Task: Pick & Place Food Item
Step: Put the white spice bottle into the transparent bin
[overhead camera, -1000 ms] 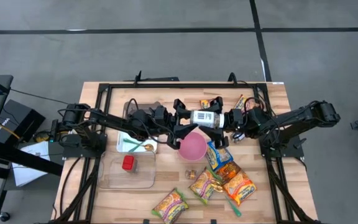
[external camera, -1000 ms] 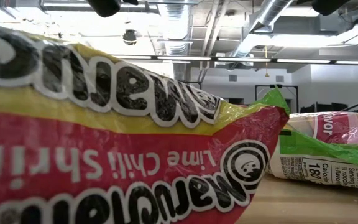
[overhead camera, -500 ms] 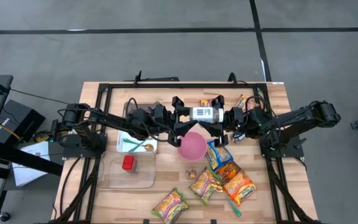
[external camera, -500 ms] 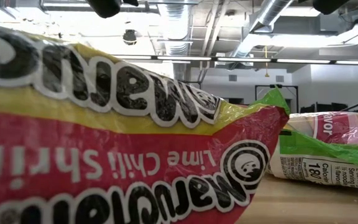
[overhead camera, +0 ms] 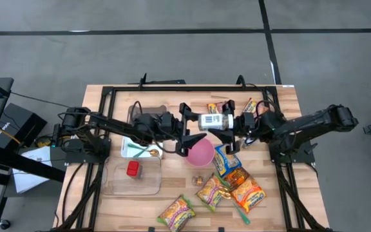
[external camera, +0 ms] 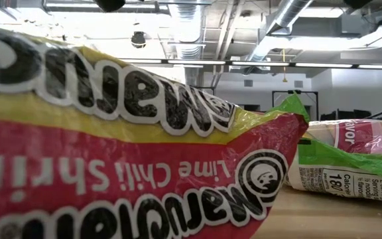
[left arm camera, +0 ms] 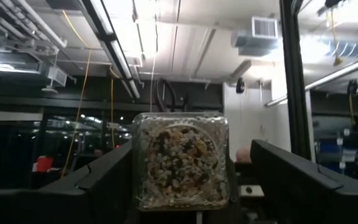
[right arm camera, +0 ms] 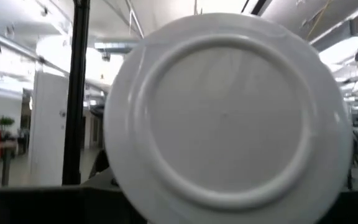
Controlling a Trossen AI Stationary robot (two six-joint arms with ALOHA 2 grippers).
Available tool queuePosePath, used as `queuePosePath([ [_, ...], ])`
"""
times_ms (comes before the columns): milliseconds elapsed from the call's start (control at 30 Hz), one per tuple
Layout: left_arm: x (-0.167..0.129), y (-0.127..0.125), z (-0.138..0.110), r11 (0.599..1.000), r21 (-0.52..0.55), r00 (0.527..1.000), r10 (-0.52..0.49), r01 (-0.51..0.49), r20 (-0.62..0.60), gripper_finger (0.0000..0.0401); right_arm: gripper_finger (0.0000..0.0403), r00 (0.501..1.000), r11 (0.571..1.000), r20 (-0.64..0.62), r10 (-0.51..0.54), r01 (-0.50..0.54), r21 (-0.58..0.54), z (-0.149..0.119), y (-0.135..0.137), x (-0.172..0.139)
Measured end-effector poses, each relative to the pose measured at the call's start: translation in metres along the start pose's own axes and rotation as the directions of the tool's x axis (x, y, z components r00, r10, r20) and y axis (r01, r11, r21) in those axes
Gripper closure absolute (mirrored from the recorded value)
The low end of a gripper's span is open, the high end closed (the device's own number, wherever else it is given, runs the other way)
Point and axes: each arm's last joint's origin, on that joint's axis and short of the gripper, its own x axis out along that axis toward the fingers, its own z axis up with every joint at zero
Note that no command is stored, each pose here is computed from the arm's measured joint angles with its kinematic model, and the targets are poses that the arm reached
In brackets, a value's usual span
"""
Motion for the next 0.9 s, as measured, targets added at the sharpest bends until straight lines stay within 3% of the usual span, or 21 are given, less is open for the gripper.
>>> queuePosePath([
  [267,0.000,-0.001,-0.005,1.000,0.011,0.999,0.008,-0.007,-0.039,0.0096,0.0213,0.994,1.000,-0.113,0.005,-0.009,-0.028,0.010,-0.001,-0.012],
  [567,-0.002,0.003,-0.019,1.000,0.023,0.981,0.023,-0.019,-0.192,0.0097,0.0213,0.976,0.998,-0.216,0.011,-0.023,-0.054,0.012,-0.002,-0.021],
  [900,-0.005,0.004,-0.011,0.986,0.165,0.966,0.061,-0.019,-0.250,0.0098,0.0213,0.950,0.998,-0.310,0.016,-0.036,-0.058,0.015,-0.003,-0.030],
])
